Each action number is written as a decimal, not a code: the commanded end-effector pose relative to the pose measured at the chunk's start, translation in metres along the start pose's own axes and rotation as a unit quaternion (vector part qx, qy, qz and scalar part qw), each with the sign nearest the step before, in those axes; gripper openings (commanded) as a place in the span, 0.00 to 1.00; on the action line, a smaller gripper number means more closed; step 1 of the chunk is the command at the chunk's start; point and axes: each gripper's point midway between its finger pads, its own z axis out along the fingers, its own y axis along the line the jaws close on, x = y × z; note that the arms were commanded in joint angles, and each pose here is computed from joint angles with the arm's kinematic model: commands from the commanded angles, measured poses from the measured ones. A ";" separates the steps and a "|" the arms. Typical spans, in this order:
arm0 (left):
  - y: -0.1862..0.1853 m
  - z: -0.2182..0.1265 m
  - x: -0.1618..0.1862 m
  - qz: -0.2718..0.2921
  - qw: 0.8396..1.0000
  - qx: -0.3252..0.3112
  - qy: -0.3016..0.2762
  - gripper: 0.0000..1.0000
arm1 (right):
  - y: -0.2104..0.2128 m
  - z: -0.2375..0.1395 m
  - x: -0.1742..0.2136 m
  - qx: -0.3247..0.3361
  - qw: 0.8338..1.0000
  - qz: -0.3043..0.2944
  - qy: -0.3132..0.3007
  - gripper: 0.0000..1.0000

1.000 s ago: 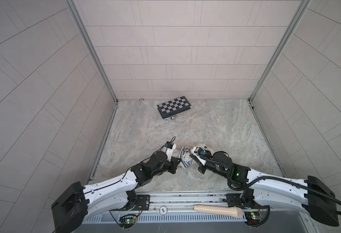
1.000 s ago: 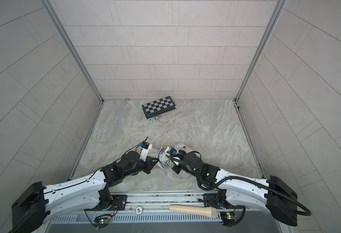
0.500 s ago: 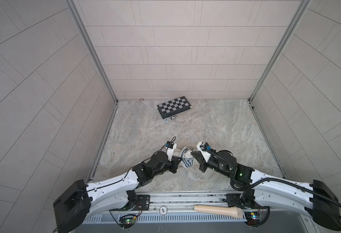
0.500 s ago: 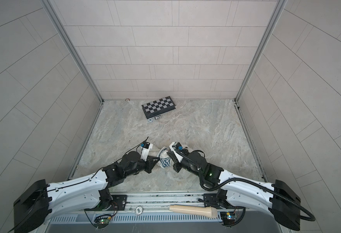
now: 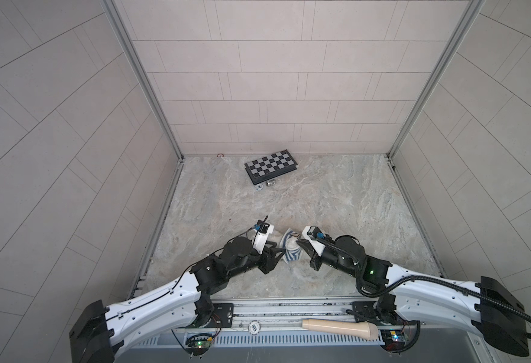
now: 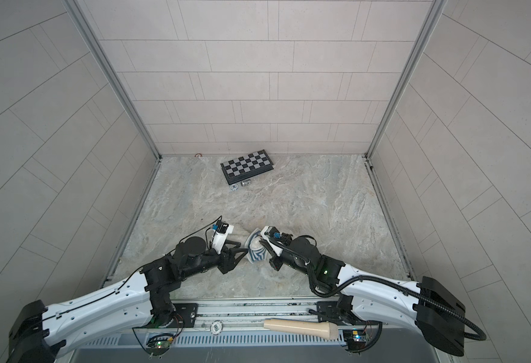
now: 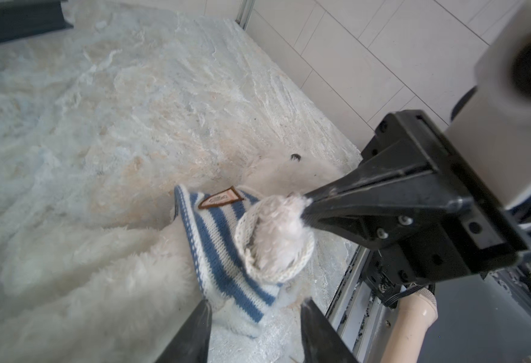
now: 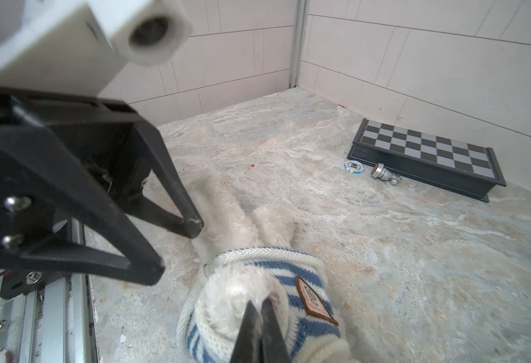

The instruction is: Dress the teddy bear

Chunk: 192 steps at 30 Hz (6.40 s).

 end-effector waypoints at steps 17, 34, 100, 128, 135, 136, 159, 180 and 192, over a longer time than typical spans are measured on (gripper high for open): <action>-0.018 0.020 0.002 0.074 0.995 0.037 0.047 0.45 | 0.022 0.002 -0.020 -0.066 0.996 -0.049 -0.025 0.00; -0.020 0.032 -0.003 0.079 0.995 0.039 0.049 0.11 | 0.034 0.001 -0.029 -0.100 0.993 -0.058 -0.033 0.00; -0.039 0.009 -0.055 0.019 0.997 0.063 -0.051 0.00 | -0.016 -0.002 0.057 -0.004 0.997 -0.048 0.058 0.01; -0.033 0.015 -0.060 -0.011 0.997 0.047 -0.058 0.00 | -0.008 -0.023 0.030 -0.040 0.998 -0.048 -0.008 0.19; -0.024 0.017 -0.086 -0.058 0.994 0.026 -0.093 0.00 | -0.004 -0.040 0.008 -0.033 0.997 -0.045 -0.055 0.28; -0.028 0.017 -0.090 -0.059 0.993 0.038 -0.098 0.00 | -0.006 -0.041 0.006 -0.027 0.997 -0.046 -0.057 0.29; -0.054 0.013 -0.099 -0.058 0.986 0.109 -0.110 0.00 | -0.037 -0.021 0.016 0.060 0.997 -0.024 -0.035 0.01; -0.042 0.000 -0.105 -0.081 0.982 0.106 -0.134 0.00 | -0.078 -0.036 0.069 0.159 0.986 0.007 0.041 0.00; -0.021 0.023 -0.094 -0.109 0.984 0.070 -0.122 0.00 | -0.023 -0.039 0.018 0.005 0.997 -0.048 -0.057 0.21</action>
